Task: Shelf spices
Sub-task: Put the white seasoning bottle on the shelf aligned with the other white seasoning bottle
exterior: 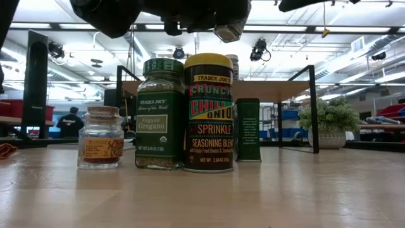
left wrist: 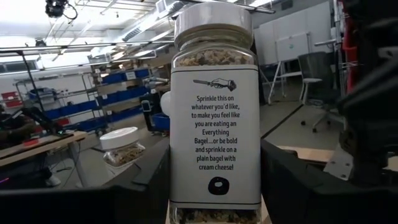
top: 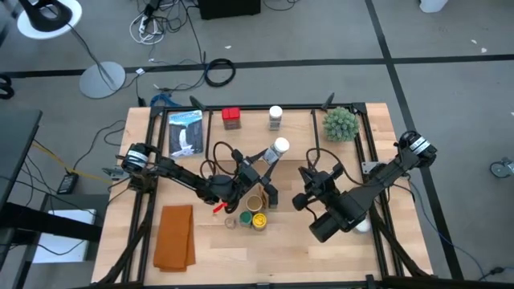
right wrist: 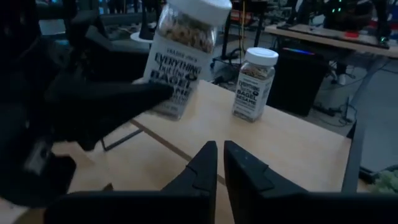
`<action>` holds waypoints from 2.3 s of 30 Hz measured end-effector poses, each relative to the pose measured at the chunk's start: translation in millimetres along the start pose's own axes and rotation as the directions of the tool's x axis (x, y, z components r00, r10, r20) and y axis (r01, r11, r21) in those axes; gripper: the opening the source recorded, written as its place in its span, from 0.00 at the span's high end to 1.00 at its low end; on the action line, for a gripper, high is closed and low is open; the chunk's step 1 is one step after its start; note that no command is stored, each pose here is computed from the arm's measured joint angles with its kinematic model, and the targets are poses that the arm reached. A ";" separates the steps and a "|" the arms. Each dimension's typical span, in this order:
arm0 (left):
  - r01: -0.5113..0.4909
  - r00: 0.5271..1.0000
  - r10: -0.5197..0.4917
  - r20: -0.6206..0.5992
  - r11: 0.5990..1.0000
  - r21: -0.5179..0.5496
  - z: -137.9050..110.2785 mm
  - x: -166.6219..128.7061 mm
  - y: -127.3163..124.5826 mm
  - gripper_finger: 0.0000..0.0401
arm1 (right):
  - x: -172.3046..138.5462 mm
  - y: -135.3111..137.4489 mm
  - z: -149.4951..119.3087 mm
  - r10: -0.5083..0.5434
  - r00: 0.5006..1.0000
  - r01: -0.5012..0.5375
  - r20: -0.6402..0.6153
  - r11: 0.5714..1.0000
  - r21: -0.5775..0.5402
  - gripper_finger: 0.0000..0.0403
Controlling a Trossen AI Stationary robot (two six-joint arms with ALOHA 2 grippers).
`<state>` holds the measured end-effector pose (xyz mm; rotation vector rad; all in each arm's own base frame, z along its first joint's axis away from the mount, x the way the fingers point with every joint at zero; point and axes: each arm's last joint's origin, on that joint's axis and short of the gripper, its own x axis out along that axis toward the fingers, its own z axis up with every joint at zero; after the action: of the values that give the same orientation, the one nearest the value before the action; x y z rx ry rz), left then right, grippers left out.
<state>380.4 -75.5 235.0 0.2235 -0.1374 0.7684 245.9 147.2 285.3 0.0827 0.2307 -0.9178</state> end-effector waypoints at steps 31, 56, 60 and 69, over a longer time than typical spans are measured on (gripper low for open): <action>-0.020 0.999 0.021 -0.029 1.000 0.020 -2.2 -1.9 -1.4 0.52 | 23.2 -59.2 -11.3 0.571 0.807 -0.563 -0.152 0.821 0.093 0.59; 0.008 1.000 -0.008 -0.007 0.999 0.031 -0.5 -2.7 -2.4 0.52 | 49.8 -29.7 0.8 0.365 0.888 -0.373 0.280 0.927 -0.026 0.62; 0.005 1.000 -0.004 -0.010 0.999 0.032 -0.6 -2.7 -2.3 0.52 | 49.0 -29.3 4.6 0.357 0.889 -0.373 0.288 0.928 0.003 0.62; 0.004 1.000 -0.004 -0.010 0.999 0.033 -0.7 -2.7 -2.3 0.52 | 49.0 -29.1 3.3 0.357 0.891 -0.362 0.281 0.931 -0.037 0.62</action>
<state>380.1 -78.8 233.3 0.2513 -0.1144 0.7678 252.0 90.9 277.9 0.0073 -0.0609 -0.5503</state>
